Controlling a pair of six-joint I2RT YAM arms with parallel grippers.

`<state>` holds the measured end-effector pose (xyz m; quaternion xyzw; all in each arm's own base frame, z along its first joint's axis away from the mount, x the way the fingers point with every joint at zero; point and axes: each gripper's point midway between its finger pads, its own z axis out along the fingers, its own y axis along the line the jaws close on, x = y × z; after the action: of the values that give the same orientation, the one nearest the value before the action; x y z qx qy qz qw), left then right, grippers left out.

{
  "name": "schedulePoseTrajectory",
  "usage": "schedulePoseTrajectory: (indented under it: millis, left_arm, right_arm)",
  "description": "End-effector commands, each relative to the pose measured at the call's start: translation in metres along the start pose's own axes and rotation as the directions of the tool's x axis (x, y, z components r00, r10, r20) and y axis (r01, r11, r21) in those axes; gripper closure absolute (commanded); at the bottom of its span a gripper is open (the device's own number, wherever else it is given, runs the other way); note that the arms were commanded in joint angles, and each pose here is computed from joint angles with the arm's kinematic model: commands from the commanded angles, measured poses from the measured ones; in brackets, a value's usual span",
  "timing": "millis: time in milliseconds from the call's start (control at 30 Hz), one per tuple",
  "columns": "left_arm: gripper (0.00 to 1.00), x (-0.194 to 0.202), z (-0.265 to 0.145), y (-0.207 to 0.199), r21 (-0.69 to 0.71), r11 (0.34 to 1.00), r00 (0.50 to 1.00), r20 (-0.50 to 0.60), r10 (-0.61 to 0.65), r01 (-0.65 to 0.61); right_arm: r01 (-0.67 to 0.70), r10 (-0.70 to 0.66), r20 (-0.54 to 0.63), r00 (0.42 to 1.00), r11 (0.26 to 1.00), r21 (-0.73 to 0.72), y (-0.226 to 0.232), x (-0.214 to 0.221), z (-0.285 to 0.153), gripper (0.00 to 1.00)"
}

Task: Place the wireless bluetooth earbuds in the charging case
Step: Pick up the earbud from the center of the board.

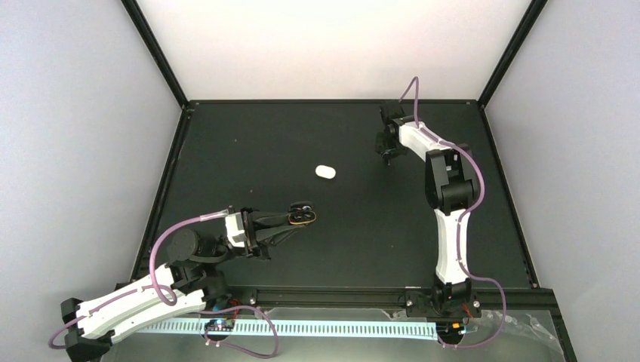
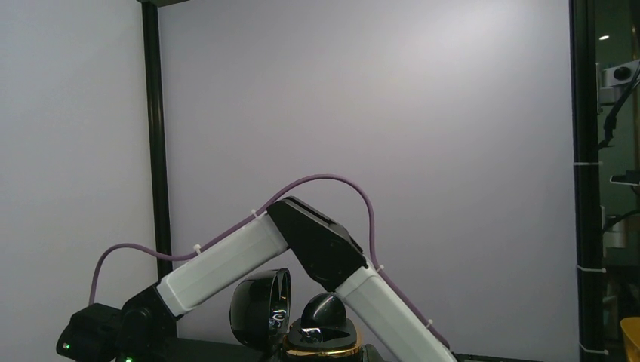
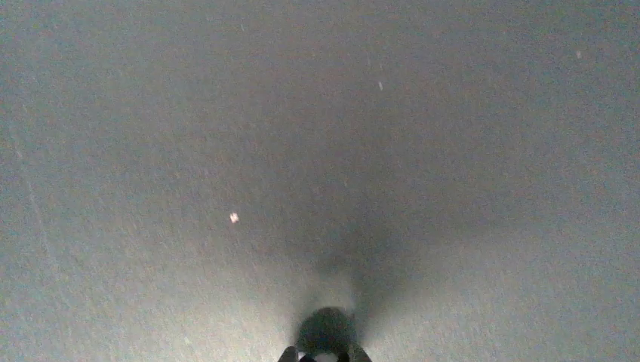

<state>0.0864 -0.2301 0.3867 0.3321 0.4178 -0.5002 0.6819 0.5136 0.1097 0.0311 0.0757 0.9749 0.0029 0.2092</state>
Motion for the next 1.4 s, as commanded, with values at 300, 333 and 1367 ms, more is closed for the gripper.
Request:
schedulePoseTrajectory:
  millis: [300, 333, 1367]
  left_arm:
    - [0.99, -0.011, -0.002, -0.007, 0.041, 0.999, 0.999, 0.048, -0.021, 0.019]
    - [0.98, -0.010, -0.002, -0.007, 0.041, 0.999, 0.999, 0.047, -0.025, 0.023]
    - [0.98, 0.003, -0.003, -0.008, 0.051, 0.996, 0.997, 0.024, -0.078, 0.077]
  right_arm:
    - [-0.058, 0.056, -0.041, 0.998, 0.997, -0.046, -0.017, 0.054, -0.041, 0.89]
    - [-0.064, 0.062, -0.042, 0.997, 0.996, -0.058, -0.016, 0.059, -0.044, 0.89]
    - [0.033, -0.040, -0.149, 0.988, 0.998, -0.048, -0.010, 0.140, -0.045, 0.81]
